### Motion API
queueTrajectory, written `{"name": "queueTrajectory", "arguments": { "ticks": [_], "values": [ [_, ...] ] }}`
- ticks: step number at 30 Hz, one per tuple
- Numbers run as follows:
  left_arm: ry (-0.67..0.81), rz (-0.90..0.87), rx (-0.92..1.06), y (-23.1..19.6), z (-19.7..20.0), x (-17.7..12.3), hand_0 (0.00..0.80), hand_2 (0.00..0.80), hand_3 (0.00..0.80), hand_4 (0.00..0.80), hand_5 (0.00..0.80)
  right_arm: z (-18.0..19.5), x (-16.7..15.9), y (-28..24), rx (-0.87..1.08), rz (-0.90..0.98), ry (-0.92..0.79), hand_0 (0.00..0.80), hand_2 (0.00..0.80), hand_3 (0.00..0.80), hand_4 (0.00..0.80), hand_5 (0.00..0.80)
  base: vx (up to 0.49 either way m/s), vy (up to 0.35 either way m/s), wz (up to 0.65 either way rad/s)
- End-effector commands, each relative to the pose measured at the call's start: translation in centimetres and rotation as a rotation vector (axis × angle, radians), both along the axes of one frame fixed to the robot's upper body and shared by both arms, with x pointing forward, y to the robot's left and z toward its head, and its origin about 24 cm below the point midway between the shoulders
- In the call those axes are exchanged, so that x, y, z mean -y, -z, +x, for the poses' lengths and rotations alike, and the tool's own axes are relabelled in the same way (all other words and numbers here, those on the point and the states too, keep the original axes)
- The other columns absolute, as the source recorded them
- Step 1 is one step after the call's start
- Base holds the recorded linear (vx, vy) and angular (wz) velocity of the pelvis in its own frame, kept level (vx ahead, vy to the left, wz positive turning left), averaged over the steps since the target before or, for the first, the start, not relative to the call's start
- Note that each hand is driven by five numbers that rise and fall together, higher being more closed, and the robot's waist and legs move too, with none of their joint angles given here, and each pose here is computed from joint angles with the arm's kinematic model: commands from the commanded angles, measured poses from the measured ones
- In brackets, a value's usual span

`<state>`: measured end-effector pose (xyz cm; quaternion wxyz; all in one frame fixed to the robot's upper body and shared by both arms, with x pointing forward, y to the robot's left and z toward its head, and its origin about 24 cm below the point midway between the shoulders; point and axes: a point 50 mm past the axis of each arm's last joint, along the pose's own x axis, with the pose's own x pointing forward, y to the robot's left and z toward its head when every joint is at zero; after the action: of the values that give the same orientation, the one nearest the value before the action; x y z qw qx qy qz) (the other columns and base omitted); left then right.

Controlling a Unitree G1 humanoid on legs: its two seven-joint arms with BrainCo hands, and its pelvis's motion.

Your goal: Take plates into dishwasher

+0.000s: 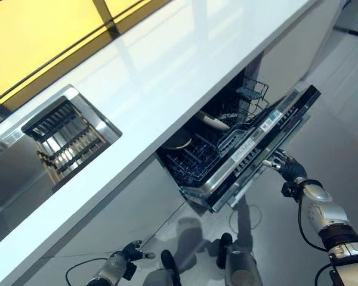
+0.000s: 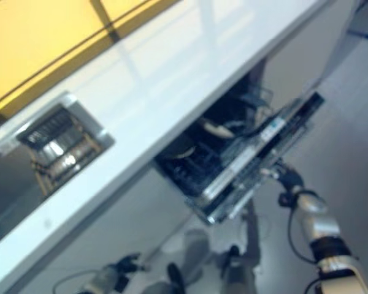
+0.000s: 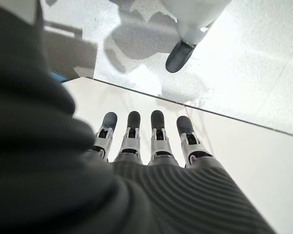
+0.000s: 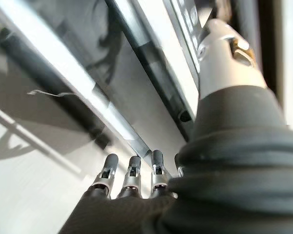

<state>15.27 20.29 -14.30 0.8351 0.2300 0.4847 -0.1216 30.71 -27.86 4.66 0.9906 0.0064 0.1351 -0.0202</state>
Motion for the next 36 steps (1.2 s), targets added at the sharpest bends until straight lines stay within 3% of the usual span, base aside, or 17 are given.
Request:
{"name": "queueTrajectory", "arguments": {
  "ticks": [1, 12, 21, 27, 36],
  "values": [
    [0.022, 0.094, 0.037, -1.1, 0.9, -3.0, 0.000, 0.000, 0.000, 0.000, 0.000, 3.8, -11.1, -4.7, 0.247, 0.173, -0.418, 0.000, 0.000, 0.000, 0.000, 0.000, 0.092, 0.075, 0.06],
    [-0.036, 0.106, 0.050, -1.4, 0.9, -4.1, 0.000, 0.000, 0.000, 0.000, 0.000, 4.3, -11.7, -4.9, 0.262, 0.170, -0.425, 0.000, 0.000, 0.000, 0.000, 0.000, 0.085, 0.131, 0.34],
    [-0.062, 0.122, 0.079, -2.1, 1.7, -5.1, 0.000, 0.000, 0.000, 0.000, 0.000, 4.3, -10.5, -4.1, 0.253, -0.040, -0.305, 0.000, 0.000, 0.000, 0.000, 0.000, 0.059, 0.161, 0.18],
    [-0.089, 0.146, 0.129, -3.1, 3.0, -6.0, 0.000, 0.000, 0.000, 0.000, 0.000, 3.7, -7.5, -2.3, 0.167, -0.343, -0.129, 0.000, 0.000, 0.000, 0.000, 0.000, -0.044, 0.065, 0.28],
    [-0.241, 0.152, 0.181, -3.7, 3.6, -7.2, 0.000, 0.000, 0.000, 0.000, 0.000, -2.2, -1.4, 5.3, -0.166, -0.419, 0.076, 0.000, 0.000, 0.000, 0.000, 0.000, -0.342, -0.275, 0.81]
  ]
}}
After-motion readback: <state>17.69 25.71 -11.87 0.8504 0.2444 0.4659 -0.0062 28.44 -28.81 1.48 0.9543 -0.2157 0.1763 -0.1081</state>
